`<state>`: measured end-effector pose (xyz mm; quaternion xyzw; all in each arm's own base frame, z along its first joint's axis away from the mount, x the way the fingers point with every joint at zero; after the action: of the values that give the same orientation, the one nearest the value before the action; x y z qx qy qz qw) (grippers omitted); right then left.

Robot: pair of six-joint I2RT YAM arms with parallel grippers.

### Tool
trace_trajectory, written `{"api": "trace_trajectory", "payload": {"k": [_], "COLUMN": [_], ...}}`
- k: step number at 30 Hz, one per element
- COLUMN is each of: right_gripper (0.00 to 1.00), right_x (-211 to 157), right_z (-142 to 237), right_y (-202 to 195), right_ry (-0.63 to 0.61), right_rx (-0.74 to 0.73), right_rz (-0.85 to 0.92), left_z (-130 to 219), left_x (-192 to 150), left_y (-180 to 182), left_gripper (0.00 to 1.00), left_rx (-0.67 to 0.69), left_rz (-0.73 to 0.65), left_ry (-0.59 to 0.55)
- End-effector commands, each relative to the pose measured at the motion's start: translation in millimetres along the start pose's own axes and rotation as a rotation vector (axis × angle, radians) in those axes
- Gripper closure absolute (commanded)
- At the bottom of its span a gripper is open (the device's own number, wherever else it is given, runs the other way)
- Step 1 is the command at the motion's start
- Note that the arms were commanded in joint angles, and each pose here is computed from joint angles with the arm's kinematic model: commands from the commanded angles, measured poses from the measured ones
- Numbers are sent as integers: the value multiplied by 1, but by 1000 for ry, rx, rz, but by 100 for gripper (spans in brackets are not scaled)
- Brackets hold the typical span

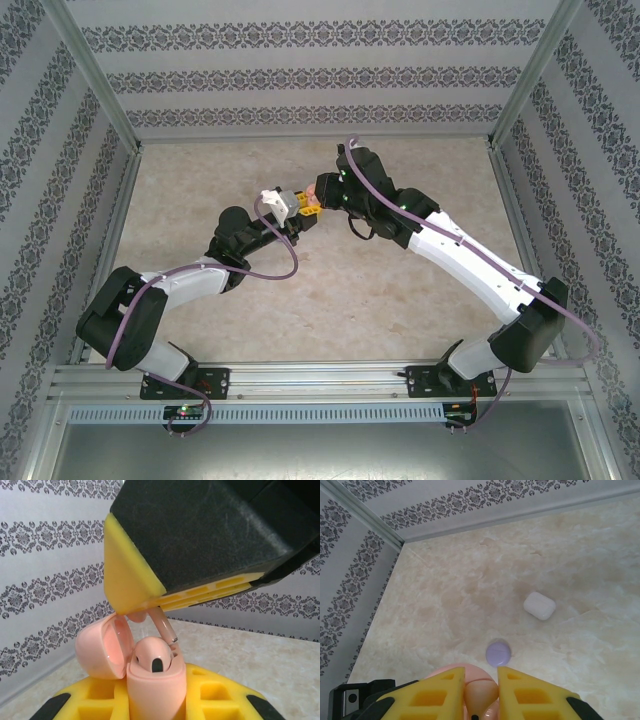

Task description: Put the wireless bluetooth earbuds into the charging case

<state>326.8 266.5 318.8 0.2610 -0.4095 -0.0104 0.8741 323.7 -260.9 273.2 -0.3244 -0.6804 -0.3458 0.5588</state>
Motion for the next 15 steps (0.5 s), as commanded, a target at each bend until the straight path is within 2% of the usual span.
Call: {"api": "trace_trajectory", "payload": {"k": [1, 15], "right_gripper": [78, 78], "right_x": [-13, -33], "right_z": [-16, -18], "right_y": [-7, -6], "right_ry": [26, 8], "right_rx": [-20, -21], "right_rz": [-14, 2], "left_z": [-1, -4], "left_x": [41, 48], "left_y": [-15, -18], "left_gripper": [100, 100], "left_rx": [-85, -92], "left_rz": [-58, -53], "left_ry": [-145, -168]}}
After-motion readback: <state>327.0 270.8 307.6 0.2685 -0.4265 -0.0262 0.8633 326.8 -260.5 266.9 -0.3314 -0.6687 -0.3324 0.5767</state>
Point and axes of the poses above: each hand's point on the last joint's axis, 136 mm out from that joint toward the fingers, its own z axis back along the fingers, its own y axis along the line the jaws close on, x = y × z, the point moved 3 cm from there along z, back along the fingers
